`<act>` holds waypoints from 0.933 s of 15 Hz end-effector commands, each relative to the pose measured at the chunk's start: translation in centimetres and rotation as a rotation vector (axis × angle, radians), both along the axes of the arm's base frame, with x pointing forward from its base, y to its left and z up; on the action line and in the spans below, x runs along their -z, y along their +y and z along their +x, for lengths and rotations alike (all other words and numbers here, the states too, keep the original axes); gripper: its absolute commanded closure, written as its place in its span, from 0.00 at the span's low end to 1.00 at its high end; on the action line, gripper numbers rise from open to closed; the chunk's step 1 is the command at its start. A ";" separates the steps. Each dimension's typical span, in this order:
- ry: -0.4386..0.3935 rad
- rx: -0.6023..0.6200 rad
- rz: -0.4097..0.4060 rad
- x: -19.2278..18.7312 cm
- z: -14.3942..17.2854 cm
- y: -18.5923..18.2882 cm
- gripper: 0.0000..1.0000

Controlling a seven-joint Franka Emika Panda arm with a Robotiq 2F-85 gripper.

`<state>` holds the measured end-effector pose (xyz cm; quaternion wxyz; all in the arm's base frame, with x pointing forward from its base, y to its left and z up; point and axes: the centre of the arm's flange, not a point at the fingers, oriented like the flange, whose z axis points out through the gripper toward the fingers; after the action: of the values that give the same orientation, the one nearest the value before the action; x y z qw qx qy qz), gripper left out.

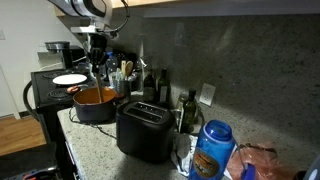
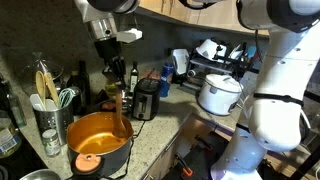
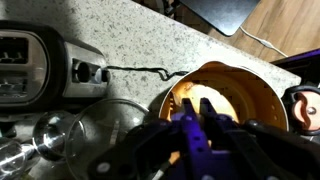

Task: Use the wooden spoon to stir the pot.

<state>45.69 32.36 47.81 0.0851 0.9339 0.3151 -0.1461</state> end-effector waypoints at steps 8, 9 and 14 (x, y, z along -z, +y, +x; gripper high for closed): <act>-0.177 -0.060 0.155 -0.8 0.2 2.7 0.96; -0.174 -0.064 0.168 -0.9 0.3 2.8 0.96; -0.035 -0.123 0.276 -1.0 0.8 2.3 0.96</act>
<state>46.43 35.78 48.57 0.0074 0.9281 0.3680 -0.0570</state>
